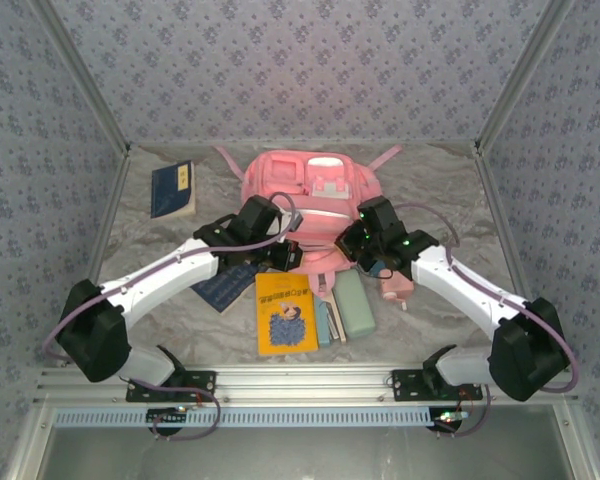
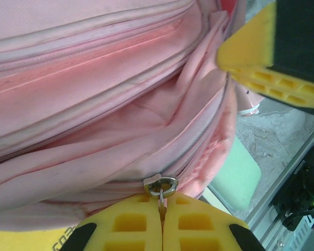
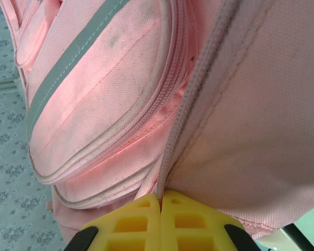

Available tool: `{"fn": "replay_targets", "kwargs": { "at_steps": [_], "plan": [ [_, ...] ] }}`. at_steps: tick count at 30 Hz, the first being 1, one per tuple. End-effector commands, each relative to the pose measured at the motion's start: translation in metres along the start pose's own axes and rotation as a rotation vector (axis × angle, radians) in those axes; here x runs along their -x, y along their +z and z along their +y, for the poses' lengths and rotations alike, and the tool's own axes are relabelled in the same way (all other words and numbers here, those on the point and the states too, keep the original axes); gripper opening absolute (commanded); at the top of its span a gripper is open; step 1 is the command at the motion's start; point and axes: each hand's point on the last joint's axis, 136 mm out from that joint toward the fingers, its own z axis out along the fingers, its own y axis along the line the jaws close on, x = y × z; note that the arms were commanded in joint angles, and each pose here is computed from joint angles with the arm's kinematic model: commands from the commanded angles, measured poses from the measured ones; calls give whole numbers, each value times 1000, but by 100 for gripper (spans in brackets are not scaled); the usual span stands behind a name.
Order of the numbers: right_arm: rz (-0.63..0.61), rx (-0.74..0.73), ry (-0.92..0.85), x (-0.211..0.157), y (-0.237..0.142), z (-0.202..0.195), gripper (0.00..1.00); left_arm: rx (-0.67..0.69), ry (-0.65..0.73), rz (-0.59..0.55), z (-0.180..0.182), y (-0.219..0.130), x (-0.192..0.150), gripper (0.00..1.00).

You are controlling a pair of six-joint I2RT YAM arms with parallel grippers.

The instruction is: Pack the student bag

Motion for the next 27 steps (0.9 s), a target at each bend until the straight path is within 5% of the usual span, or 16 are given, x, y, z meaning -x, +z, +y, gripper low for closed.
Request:
{"fn": "replay_targets", "kwargs": {
  "at_steps": [1,12,17,21,27],
  "plan": [
    [-124,-110,3,30,-13,-33,0,0,5,-40,4,-21,5,0],
    [-191,-152,18,65,-38,-59,0,22,-43,-51,23,-20,12,0],
    [-214,-111,-33,73,-44,-41,0,-20,-47,-55,13,-16,23,0],
    [-252,-102,-67,73,-65,-32,36,-54,-35,-88,-1,-21,36,0],
    [-206,-40,-57,47,-86,-14,49,-115,7,-92,-31,-20,40,0]
  ]
}}
